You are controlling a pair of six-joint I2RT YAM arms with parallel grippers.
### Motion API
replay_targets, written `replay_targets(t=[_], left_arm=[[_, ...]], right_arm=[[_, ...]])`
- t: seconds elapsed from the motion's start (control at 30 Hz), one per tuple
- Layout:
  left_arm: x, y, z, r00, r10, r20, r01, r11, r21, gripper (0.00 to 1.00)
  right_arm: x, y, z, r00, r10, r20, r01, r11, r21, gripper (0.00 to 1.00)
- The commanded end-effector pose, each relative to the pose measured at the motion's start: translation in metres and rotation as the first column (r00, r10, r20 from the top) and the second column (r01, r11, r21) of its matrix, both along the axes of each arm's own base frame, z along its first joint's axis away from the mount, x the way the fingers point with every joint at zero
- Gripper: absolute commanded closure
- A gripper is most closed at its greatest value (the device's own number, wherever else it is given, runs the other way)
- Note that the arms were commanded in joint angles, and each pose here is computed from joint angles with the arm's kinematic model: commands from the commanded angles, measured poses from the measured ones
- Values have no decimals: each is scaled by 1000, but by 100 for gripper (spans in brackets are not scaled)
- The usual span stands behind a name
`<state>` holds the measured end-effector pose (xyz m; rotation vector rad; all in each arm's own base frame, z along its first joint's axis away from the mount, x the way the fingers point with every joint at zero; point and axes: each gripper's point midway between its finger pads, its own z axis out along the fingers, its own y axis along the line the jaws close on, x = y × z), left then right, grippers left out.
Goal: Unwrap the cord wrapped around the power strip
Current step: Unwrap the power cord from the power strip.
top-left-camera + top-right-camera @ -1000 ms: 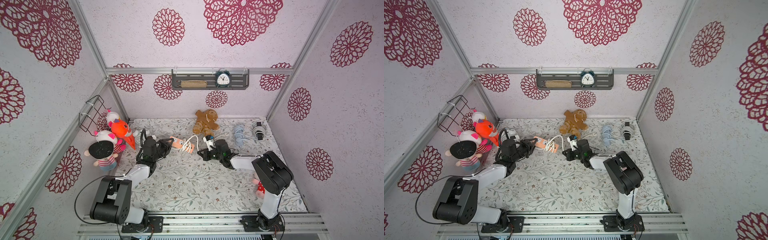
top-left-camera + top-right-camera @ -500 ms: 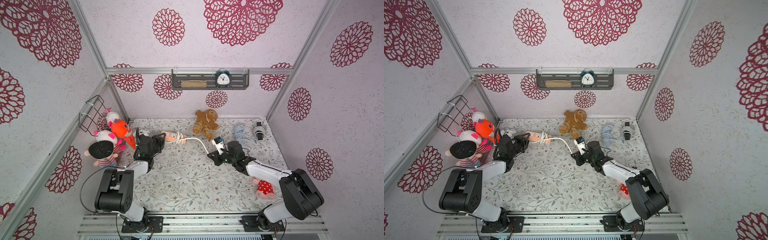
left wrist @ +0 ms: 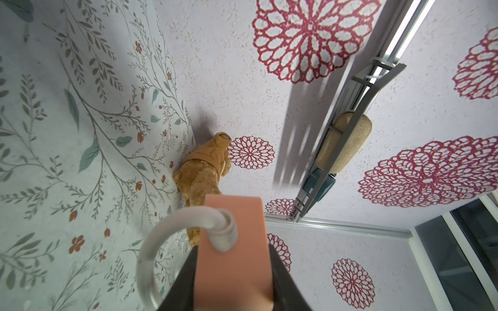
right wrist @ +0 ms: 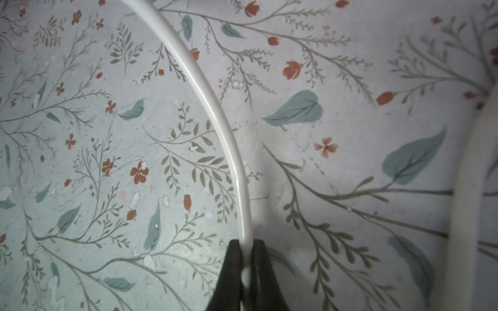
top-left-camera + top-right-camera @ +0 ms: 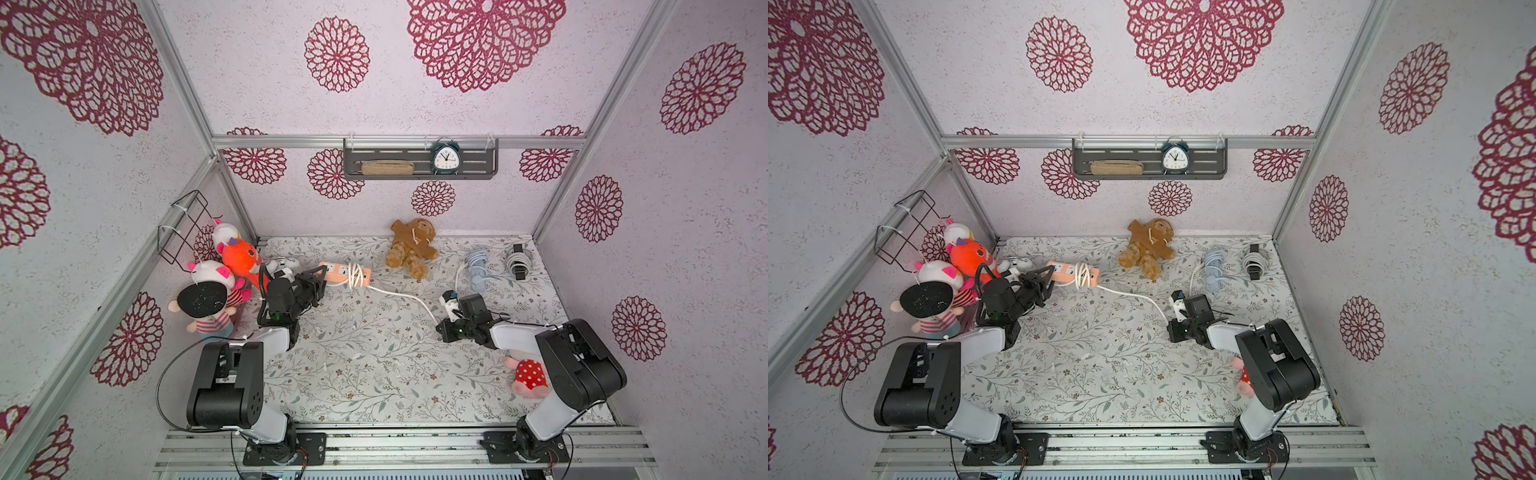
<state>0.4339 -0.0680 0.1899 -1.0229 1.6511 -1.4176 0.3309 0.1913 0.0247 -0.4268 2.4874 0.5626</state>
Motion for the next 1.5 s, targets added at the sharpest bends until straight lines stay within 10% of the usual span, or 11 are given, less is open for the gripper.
replay_targets(t=[0.0, 0.1, 0.23, 0.97, 1.13, 1.3, 1.47], left_arm=[[-11, -11, 38, 989, -118, 91, 114, 992, 45, 100], [-19, -22, 44, 977, -191, 90, 185, 980, 73, 100], [-28, -30, 57, 961, -261, 89, 251, 962, 109, 100], [-50, -53, 91, 899, -416, 136, 398, 907, 140, 100], [-49, -55, 83, 899, -420, 125, 403, 904, 141, 100], [-42, -52, 55, 906, -412, 94, 400, 908, 128, 100], [-23, -33, 16, 957, -287, 50, 279, 953, 118, 100]], right_arm=[[-5, -5, 14, 1000, 22, -7, -22, 1000, 2, 93], [-8, 5, 44, 993, 114, 43, -115, 993, 30, 57], [-2, 24, 91, 965, 221, 143, -233, 970, 76, 43], [55, 157, 119, 802, 421, 423, -537, 820, 201, 24], [55, 172, 126, 788, 441, 429, -568, 790, 231, 40], [69, 156, 128, 829, 400, 391, -511, 827, 236, 96], [63, 132, 160, 816, 342, 465, -490, 836, 245, 100]])
